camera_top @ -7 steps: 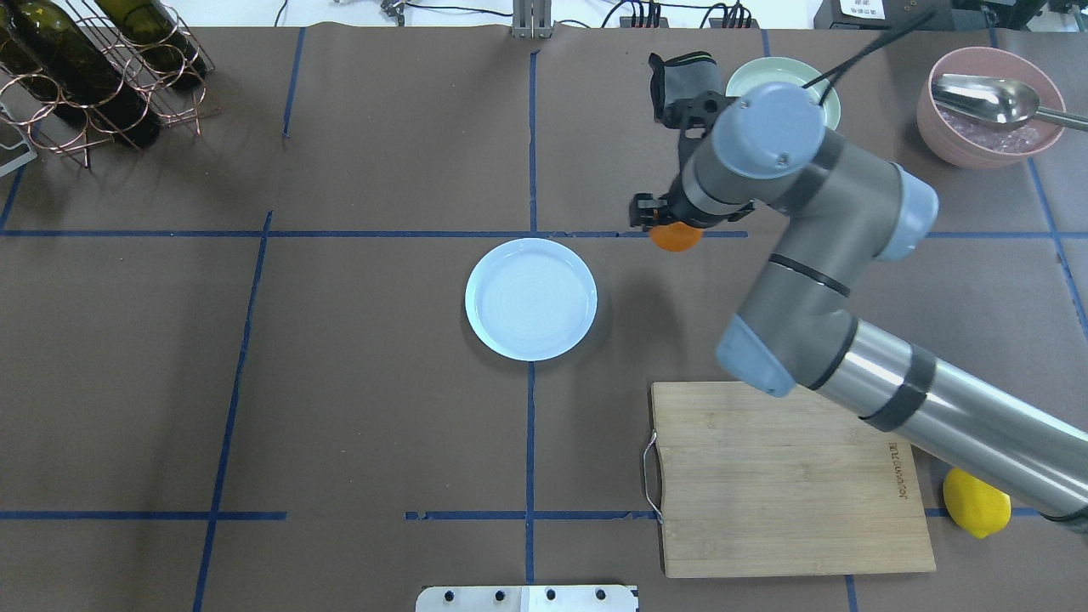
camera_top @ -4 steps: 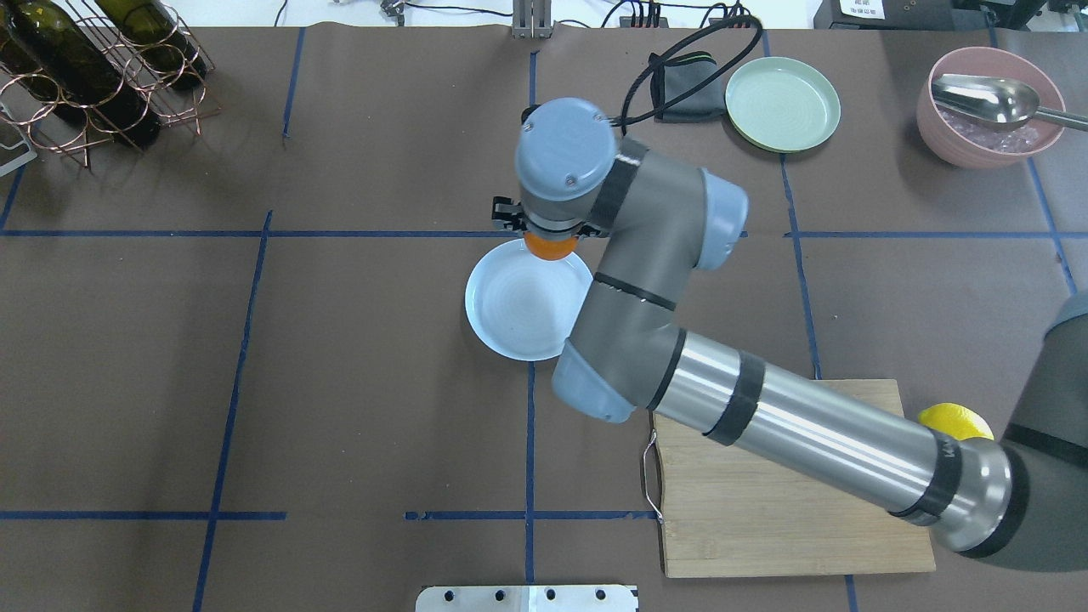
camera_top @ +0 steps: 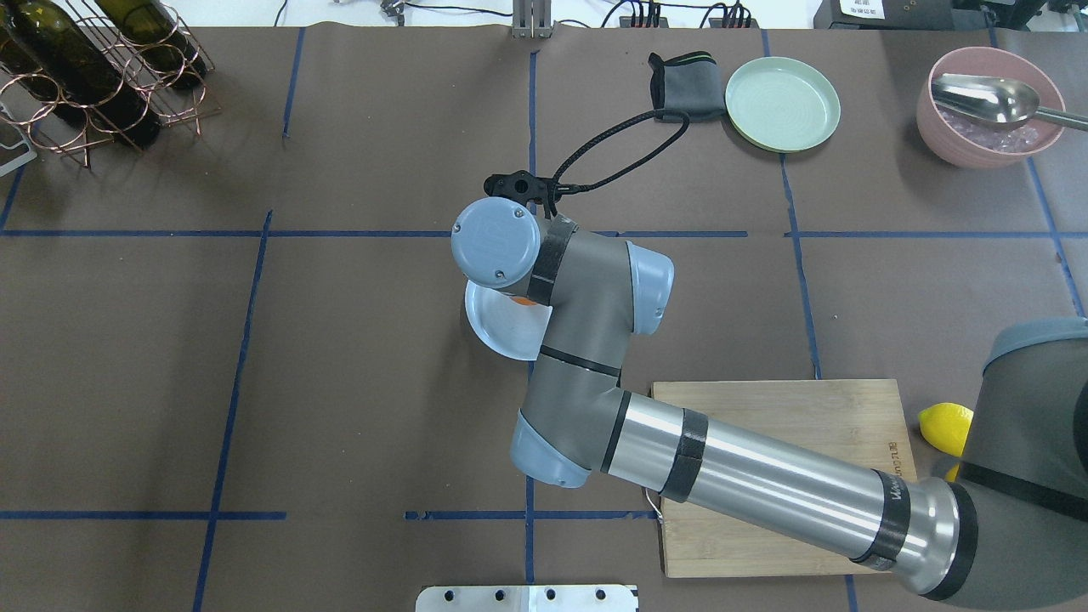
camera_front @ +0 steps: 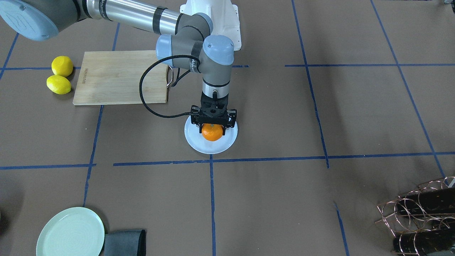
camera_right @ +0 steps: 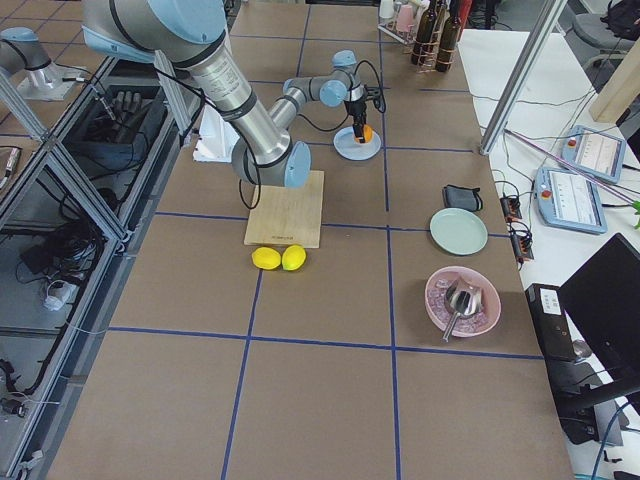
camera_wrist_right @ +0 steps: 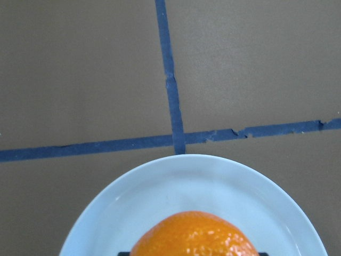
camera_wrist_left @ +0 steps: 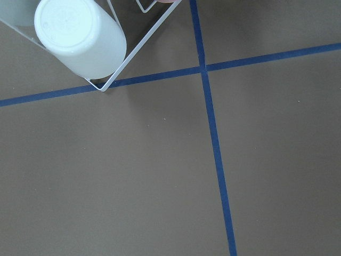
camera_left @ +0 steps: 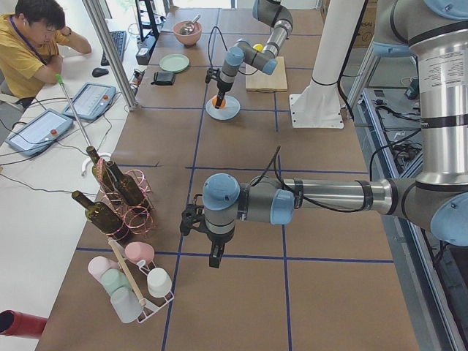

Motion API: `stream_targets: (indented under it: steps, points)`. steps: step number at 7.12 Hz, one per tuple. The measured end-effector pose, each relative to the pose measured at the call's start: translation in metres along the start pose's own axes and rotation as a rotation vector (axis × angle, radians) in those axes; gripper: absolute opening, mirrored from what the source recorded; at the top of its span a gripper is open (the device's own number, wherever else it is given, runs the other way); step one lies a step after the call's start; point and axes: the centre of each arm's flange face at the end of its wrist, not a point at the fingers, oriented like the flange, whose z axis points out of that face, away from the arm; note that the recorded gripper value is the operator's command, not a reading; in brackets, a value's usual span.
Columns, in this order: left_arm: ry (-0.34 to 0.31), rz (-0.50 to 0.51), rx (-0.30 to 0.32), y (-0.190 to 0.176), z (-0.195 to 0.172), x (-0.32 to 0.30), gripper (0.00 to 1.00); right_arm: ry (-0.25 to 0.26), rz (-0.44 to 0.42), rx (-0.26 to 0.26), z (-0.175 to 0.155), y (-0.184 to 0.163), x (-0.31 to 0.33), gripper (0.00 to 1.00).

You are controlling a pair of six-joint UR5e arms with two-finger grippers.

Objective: Pick orange to plate
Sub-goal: 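Lower the orange onto the plate and open the right gripper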

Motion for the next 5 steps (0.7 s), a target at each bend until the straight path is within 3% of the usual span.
stream_targets:
  steps: [2, 3, 5]
  points:
    - [0.0, 0.0, -0.001, 0.0, 0.0, 0.0, 1.0, 0.014, -0.01, -0.01, 0.009, 0.008, 0.004, 0.29]
    - [0.0, -0.001, -0.001, 0.0, 0.001, -0.001, 1.0, 0.014, -0.012, -0.012, 0.01, 0.01, 0.003, 0.99]
    - [0.0, 0.0, -0.001, 0.0, 0.001, -0.001, 1.0, 0.011, -0.011, -0.014, 0.009, 0.016, 0.0, 1.0]
